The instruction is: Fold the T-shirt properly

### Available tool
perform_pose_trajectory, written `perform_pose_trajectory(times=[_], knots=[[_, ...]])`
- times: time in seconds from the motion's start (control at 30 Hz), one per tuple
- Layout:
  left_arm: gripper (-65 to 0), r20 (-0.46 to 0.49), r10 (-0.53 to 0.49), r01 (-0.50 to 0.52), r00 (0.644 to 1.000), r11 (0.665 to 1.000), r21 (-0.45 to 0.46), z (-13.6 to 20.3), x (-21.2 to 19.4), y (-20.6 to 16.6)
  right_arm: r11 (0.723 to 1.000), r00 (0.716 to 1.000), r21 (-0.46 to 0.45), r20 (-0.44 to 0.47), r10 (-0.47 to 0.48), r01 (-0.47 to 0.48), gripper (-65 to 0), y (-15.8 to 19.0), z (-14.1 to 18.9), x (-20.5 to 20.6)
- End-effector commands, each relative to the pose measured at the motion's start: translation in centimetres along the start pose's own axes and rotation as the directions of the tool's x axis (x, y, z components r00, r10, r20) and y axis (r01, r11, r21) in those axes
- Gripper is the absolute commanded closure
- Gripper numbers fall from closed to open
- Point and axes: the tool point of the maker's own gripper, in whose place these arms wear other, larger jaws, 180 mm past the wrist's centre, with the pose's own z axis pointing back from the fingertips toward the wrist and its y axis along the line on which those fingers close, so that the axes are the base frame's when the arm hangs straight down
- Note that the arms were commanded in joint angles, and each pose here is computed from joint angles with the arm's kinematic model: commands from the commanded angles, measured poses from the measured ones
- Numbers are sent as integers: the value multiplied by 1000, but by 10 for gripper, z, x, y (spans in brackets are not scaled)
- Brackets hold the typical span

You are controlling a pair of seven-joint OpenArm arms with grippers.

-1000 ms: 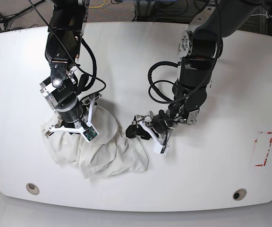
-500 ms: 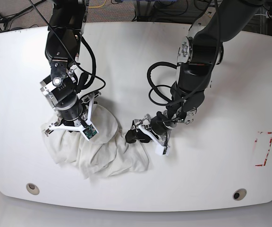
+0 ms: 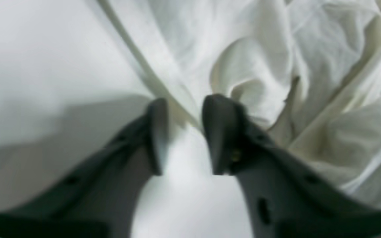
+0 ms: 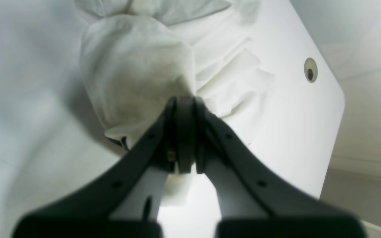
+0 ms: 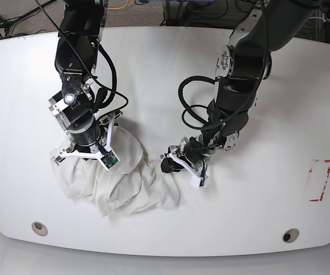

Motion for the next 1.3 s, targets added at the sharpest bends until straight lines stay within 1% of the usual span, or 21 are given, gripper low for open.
perform_pose_trajectory(times=[0.0,0.17,0.3,0.43,0.47,0.5,0.57,0.67,0.77,0.83,0.87,0.9,0.97,1.03,1.17,1.27], knots=[[-101,13,-33,33,999,999,-25,-4,16,-12,999,999,-33,49,-2,4,-14,-11,5,14],[0,2,-57,57,998,997,-52,-7,14,-23,999,999,-34,50,-2,4,-14,-12,5,14],[0,3,-51,51,999,996,-77,-9,12,-32,1000,998,-31,55,-3,5,-14,-11,4,15],[0,44,-53,58,998,991,-119,-7,30,-48,999,997,-32,78,-1,3,-14,-11,5,20],[0,43,-56,61,997,991,-115,-3,31,-44,1000,997,-31,78,0,2,-14,-11,5,20],[0,38,-71,75,997,992,-102,6,32,-33,1000,997,-27,82,3,-1,-14,-9,5,22],[0,38,-96,99,995,991,-93,18,36,-24,1000,995,-9,96,14,-13,-14,-1,4,28],[0,68,-146,152,987,985,-85,39,53,-17,1000,993,13,114,27,-28,-14,11,4,37],[0,105,-215,222,971,973,-58,67,71,-5,999,991,31,130,40,-44,-14,19,4,44],[0,113,-248,254,962,966,-50,80,75,-2,998,989,43,142,48,-54,-14,25,4,49],[0,115,-278,285,954,958,-43,95,76,0,997,987,52,151,51,-60,-14,30,4,54],[0,116,-289,295,950,955,-37,99,78,2,997,987,56,153,51,-60,-14,31,4,54],[0,114,-344,346,932,938,3,126,87,15,995,984,70,168,57,-70,-14,38,5,60],[0,125,-375,374,918,927,37,147,97,24,993,981,86,181,66,-83,-14,45,5,65],[0,152,-386,373,910,921,109,183,111,46,990,969,99,234,77,-103,-14,54,8,89],[0,160,-415,386,896,904,183,218,123,64,987,960,114,271,75,-110,-14,63,11,106]])
